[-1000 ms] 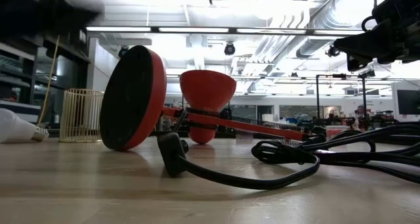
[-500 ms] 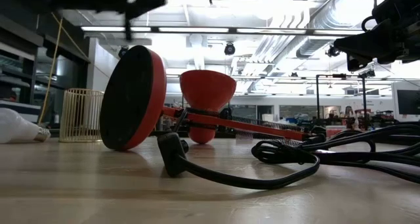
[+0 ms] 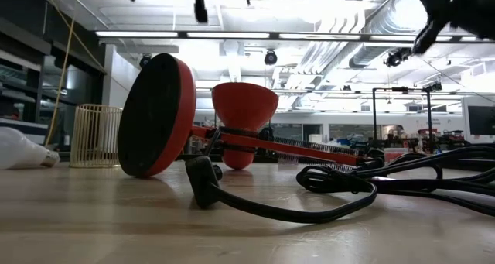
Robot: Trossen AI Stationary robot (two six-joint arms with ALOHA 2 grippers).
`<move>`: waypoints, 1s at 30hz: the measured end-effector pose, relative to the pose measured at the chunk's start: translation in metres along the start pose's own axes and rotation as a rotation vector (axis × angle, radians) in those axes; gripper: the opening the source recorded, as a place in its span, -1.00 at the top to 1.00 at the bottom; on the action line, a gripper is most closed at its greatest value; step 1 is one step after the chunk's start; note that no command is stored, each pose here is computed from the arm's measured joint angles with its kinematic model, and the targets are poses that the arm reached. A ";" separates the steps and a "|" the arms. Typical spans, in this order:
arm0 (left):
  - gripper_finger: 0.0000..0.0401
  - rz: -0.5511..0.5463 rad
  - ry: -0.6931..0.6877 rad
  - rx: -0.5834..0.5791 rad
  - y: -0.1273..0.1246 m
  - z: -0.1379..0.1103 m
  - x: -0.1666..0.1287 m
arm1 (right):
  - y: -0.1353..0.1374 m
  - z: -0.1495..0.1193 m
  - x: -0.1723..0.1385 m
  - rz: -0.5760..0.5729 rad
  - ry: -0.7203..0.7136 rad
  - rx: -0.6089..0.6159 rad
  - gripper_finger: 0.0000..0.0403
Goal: Screw lightbulb
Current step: Insert the white lightbulb into the desk lamp
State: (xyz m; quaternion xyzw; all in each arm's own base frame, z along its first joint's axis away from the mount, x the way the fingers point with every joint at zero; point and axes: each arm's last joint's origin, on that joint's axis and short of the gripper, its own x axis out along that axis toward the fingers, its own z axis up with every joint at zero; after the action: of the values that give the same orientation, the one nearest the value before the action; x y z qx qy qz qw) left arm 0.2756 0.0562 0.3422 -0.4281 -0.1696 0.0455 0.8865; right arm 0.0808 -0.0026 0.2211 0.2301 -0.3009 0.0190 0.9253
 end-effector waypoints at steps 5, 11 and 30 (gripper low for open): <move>1.00 -0.068 -0.061 0.008 -0.010 0.013 -0.003 | 0.006 0.018 0.006 -0.048 -0.154 0.086 1.00; 0.95 -0.068 0.016 0.076 -0.030 0.037 -0.029 | 0.016 0.029 0.050 -0.120 -0.043 0.061 1.00; -0.09 0.937 1.187 0.359 -0.063 0.031 -0.148 | 0.005 0.020 0.181 -0.426 0.575 -0.198 1.00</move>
State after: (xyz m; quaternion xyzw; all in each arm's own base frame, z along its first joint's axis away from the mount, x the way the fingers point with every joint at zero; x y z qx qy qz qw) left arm 0.1221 0.0065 0.3702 -0.2576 0.5422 0.2053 0.7730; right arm 0.2175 -0.0258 0.3397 0.1823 0.0255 -0.1395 0.9730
